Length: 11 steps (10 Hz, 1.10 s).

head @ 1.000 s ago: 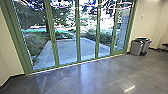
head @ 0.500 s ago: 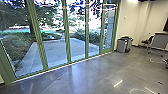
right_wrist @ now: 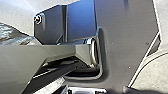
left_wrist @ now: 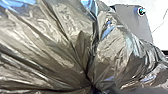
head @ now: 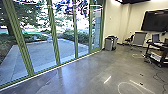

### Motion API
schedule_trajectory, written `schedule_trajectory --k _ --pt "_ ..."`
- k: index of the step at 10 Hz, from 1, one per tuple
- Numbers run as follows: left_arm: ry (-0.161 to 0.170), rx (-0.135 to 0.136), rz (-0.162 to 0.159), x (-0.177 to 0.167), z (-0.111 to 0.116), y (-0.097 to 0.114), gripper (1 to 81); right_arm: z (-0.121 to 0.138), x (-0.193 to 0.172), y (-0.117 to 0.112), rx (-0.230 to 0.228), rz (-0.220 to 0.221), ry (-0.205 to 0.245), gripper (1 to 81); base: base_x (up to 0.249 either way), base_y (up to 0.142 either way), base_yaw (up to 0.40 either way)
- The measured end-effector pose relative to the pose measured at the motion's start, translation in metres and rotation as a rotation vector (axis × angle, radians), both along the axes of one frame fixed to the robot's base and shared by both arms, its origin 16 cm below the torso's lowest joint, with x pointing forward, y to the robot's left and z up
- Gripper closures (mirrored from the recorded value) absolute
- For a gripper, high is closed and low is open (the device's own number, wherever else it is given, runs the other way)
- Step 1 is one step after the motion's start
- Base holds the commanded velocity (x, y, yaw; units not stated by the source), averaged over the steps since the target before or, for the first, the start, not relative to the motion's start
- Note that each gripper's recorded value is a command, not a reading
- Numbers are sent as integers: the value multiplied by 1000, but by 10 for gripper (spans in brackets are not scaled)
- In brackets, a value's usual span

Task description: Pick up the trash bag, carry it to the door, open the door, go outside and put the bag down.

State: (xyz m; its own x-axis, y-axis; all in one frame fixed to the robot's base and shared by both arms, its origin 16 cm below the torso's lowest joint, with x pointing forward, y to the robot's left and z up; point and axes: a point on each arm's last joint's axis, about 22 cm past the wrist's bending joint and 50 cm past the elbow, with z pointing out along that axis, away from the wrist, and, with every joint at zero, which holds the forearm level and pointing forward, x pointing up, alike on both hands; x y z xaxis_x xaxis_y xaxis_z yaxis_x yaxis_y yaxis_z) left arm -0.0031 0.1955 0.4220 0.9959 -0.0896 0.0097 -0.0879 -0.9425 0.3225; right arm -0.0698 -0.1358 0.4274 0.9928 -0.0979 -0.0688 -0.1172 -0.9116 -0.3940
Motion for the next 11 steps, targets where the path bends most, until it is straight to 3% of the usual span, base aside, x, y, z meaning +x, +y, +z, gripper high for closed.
schedule_trajectory --k 5,11 --pt "1 0 0 -1 0 0 811 0 1 0 0 0 0 10 0 0 -211" --pt "-3 0 0 3 0 0 811 0 -2 -1 -3 0 3 10 0 0 -75"
